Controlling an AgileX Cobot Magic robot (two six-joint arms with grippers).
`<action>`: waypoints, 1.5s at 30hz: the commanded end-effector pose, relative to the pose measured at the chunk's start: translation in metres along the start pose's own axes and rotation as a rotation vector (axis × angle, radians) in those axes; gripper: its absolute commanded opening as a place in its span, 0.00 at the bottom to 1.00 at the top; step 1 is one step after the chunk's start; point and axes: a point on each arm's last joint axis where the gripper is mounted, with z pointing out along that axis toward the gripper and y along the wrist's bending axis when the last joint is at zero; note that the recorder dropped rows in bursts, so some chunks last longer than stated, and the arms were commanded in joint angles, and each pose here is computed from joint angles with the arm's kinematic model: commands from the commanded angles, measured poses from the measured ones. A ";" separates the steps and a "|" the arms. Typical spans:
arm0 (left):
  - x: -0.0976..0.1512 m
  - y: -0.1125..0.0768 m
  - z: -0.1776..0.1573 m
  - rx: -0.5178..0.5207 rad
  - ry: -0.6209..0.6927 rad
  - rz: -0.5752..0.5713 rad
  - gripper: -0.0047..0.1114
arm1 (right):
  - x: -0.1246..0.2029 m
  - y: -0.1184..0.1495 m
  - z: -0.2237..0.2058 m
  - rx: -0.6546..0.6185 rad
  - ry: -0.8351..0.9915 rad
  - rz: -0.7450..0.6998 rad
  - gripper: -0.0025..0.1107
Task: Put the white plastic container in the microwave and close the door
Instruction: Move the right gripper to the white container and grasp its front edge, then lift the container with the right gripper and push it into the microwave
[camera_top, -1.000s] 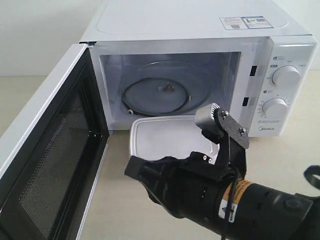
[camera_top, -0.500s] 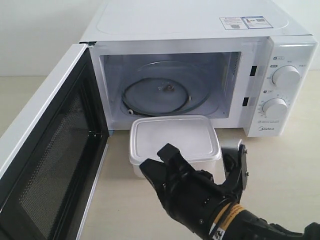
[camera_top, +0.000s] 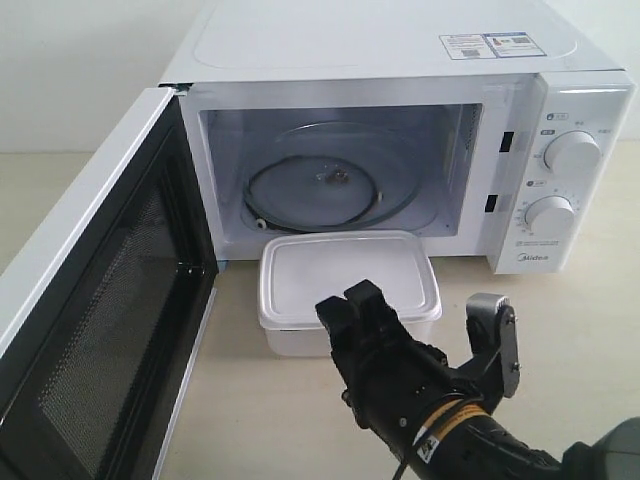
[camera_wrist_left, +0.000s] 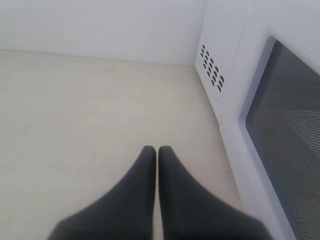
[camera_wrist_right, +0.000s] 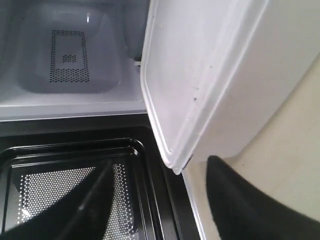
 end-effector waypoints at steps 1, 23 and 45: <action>0.001 0.000 0.000 -0.004 0.001 -0.007 0.07 | 0.004 0.002 0.009 0.059 -0.019 -0.010 0.63; 0.001 0.000 0.000 -0.004 0.001 -0.007 0.07 | 0.010 0.004 0.036 0.175 -0.158 0.055 0.63; 0.001 0.000 0.000 -0.004 0.001 -0.007 0.07 | 0.001 0.000 0.042 0.211 -0.223 0.031 0.24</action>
